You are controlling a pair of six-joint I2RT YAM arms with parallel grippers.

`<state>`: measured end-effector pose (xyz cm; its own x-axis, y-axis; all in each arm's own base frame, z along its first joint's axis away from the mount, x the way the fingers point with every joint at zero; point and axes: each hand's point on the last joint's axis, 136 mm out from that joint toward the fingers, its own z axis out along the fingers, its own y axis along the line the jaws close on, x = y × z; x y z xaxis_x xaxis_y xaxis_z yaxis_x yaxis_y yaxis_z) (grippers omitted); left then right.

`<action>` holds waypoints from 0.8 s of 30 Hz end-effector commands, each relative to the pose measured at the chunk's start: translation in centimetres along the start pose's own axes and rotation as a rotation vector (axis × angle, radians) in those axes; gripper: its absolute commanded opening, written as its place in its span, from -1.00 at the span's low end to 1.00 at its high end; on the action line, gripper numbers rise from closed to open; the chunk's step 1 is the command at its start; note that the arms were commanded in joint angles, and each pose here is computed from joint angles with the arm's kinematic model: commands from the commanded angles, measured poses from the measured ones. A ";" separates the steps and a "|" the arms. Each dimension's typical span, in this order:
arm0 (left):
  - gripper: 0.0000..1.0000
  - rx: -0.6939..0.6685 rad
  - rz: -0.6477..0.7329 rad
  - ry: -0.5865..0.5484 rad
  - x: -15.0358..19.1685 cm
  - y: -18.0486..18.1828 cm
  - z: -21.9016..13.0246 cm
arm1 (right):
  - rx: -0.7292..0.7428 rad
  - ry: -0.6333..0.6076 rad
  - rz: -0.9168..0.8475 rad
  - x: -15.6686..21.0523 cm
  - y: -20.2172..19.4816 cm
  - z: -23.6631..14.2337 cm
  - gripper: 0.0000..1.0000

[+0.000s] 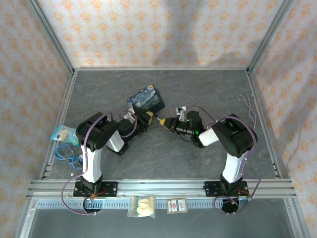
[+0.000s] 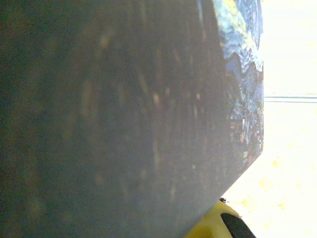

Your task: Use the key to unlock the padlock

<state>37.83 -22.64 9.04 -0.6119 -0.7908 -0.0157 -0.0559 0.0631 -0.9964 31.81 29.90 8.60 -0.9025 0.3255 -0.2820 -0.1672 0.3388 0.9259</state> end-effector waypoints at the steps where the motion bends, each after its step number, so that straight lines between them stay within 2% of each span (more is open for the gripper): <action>1: -1.00 0.201 0.028 0.008 0.4 -5.2 0.0 | -0.056 -0.008 -0.034 -0.6 1.6 0.6 -1.00; 24: -1.00 0.205 0.044 0.059 2.0 -4.9 0.7 | -0.125 0.039 -0.033 -0.4 3.6 0.2 -1.00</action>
<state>38.42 -23.11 9.23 -0.6018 -0.7984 -0.0205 -0.0436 0.0585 -0.9973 31.85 30.37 8.96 -0.9145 0.3119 -0.2577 -0.1573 0.3125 0.9368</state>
